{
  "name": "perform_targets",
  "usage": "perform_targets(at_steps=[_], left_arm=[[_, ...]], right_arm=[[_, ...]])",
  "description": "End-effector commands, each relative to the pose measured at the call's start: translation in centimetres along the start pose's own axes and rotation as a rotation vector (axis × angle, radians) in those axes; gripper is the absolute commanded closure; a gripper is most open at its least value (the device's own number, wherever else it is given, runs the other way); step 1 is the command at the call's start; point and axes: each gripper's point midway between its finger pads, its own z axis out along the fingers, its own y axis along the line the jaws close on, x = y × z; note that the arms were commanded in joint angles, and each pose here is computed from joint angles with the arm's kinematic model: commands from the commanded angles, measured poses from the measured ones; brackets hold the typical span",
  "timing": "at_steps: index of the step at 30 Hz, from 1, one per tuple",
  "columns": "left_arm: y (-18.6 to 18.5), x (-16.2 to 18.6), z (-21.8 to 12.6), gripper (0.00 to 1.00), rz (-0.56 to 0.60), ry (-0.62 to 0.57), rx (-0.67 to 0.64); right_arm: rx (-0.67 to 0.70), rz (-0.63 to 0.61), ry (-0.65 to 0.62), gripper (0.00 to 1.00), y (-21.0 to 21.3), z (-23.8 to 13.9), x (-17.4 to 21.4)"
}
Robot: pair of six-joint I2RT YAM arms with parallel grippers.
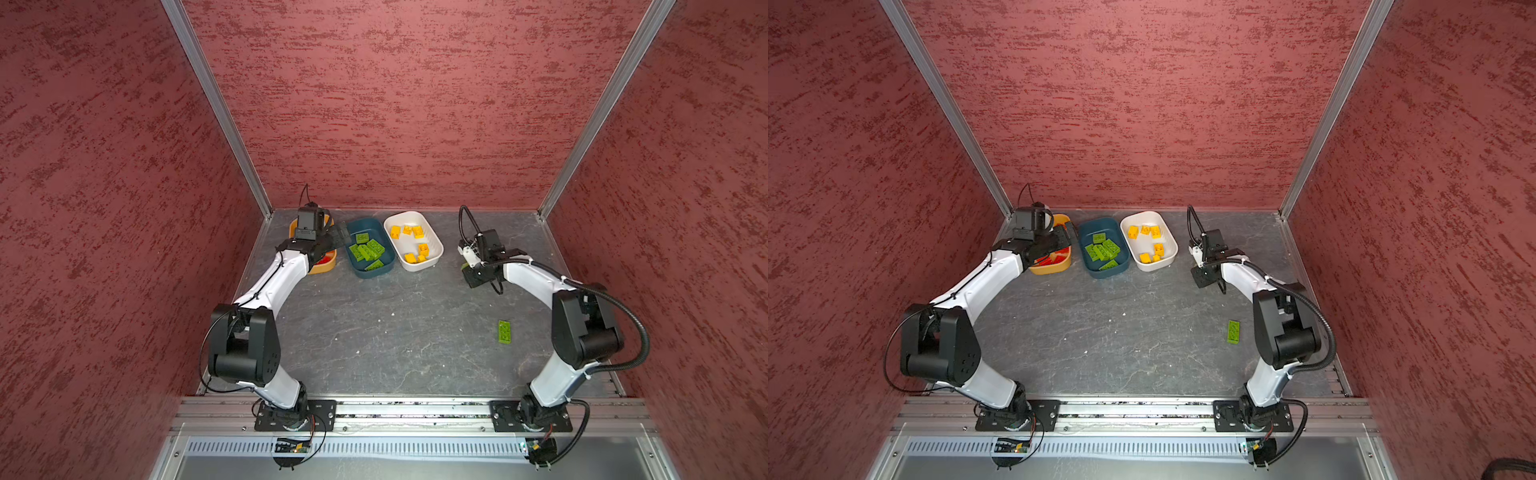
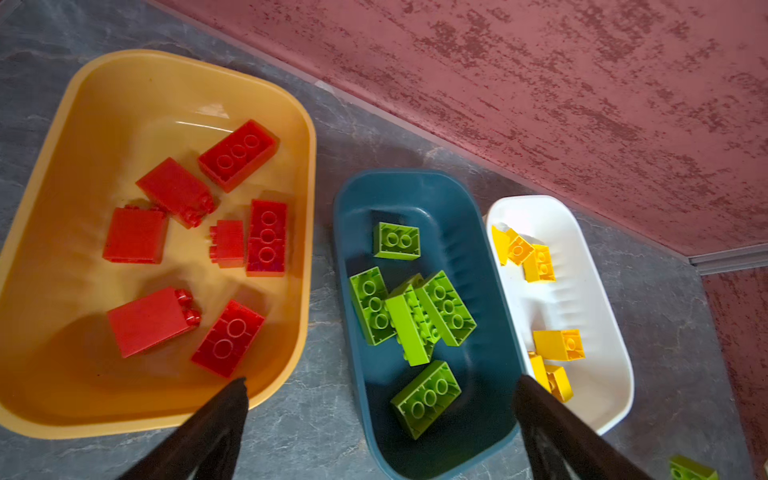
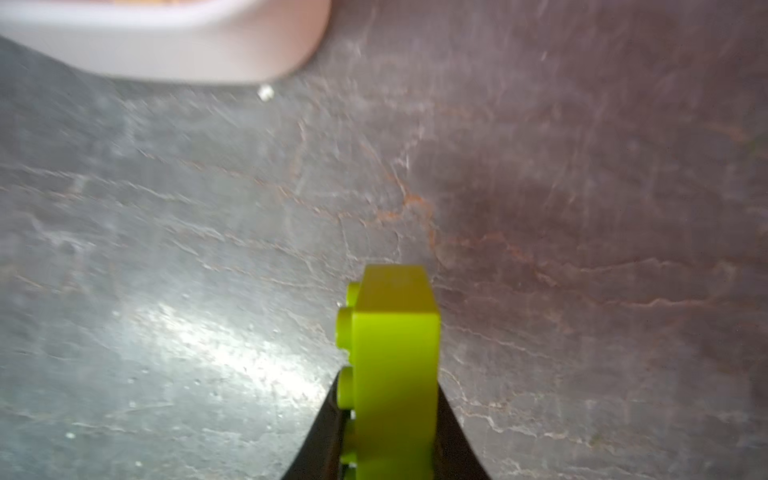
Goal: Sort the legos into containers by color
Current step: 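Carry the lime-green brick into the teal tub with right gripper and release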
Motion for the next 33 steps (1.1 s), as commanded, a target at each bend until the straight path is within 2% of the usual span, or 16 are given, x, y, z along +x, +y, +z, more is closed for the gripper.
perform_targets(at_steps=[1,5,7,12,18,24,28,33], left_arm=[[-1.9,-2.2,-1.9,0.0,0.036,-0.063,0.032],[-2.5,-2.8,-2.5,0.01,0.032,-0.088,0.051],[-2.6,-2.9,-2.7,0.01,0.03,-0.093,0.054],[-1.9,-2.4,-2.5,0.01,0.033,-0.079,0.032],[-0.7,-1.5,-2.5,0.01,0.029,-0.065,0.0],[0.2,-1.3,-2.8,0.01,0.02,-0.061,-0.016],[0.5,-1.1,-2.8,0.01,0.013,-0.061,-0.019],[0.7,-0.8,-2.7,0.01,0.007,-0.052,-0.023]], right_arm=[[-0.019,0.053,-0.194,1.0,1.9,-2.6,-4.7],[-0.097,0.144,-0.337,1.0,5.4,-4.2,-8.5],[-0.19,0.183,-0.398,1.0,7.8,-4.8,-10.2],[-0.301,0.222,-0.46,1.0,13.0,-4.9,-13.2],[-0.298,0.184,-0.464,1.0,17.8,-2.8,-15.2],[-0.315,0.164,-0.435,1.0,20.7,0.4,-17.3],[-0.261,0.16,-0.42,1.0,20.6,3.0,-18.9],[-0.221,0.098,-0.432,0.93,21.2,6.0,-21.8]])
